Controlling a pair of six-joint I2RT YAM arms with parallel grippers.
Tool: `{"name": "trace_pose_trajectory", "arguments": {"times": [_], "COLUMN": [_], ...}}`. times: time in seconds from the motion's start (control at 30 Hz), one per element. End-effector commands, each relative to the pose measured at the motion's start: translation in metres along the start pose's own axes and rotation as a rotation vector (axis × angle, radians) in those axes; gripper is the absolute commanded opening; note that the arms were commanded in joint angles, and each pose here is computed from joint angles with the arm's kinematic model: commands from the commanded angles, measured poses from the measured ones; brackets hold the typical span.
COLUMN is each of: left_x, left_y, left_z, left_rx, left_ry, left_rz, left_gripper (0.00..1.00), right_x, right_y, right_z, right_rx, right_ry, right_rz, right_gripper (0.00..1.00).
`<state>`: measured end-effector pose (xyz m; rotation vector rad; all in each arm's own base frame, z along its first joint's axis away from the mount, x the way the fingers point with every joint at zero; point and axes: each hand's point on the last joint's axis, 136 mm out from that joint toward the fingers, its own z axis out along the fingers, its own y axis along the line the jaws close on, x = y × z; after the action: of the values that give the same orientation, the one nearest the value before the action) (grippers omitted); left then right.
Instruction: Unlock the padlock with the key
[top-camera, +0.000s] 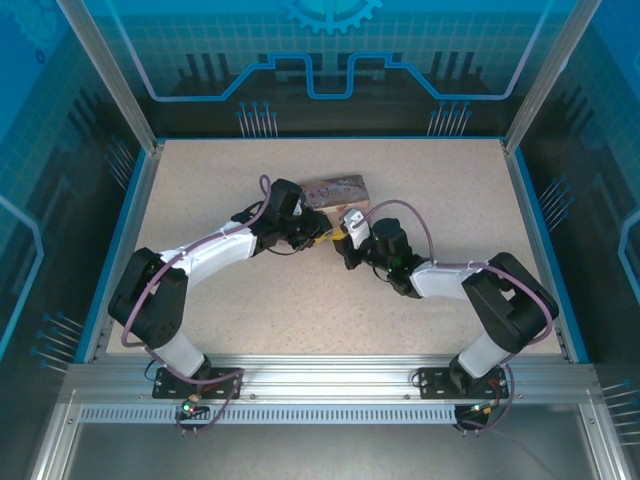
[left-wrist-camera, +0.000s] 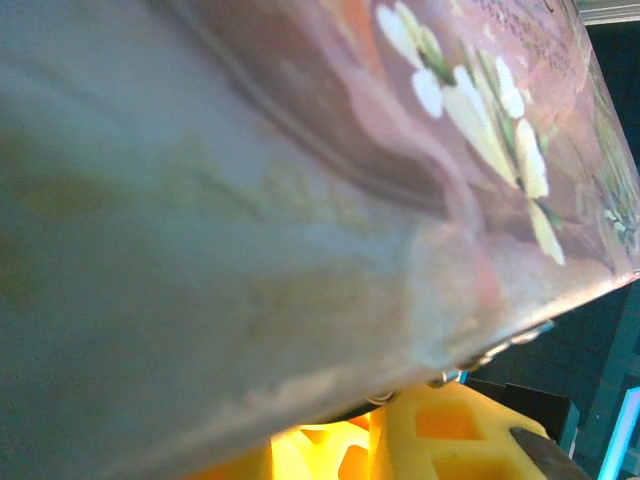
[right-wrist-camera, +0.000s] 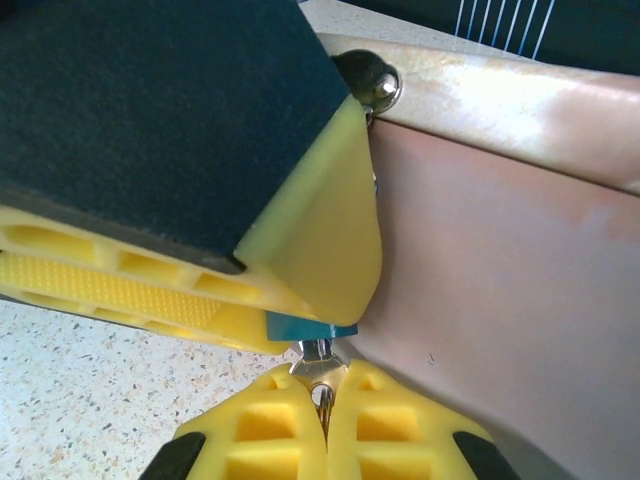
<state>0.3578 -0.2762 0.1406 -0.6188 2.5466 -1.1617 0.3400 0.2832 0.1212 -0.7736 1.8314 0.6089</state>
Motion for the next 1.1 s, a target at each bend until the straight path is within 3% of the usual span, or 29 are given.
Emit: {"name": "trace_pose_trajectory", "arguments": {"times": [0.0,1.07], "left_x": [0.01,0.01], "left_y": [-0.018,-0.001], "left_z": [0.002,0.007], "left_rx": [0.056,0.001], "left_ry": [0.038,0.026], "left_rz": [0.059,0.126], "left_gripper": [0.0,0.0], "right_x": [-0.008,-0.002], "right_y": [0.005,0.011], "right_z": [0.004,0.009], "right_rx": [-0.071,-0.289], "right_ry": [-0.008,0.053], "right_rz": [0.046,0.211], "right_gripper": [0.0,0.0]}}
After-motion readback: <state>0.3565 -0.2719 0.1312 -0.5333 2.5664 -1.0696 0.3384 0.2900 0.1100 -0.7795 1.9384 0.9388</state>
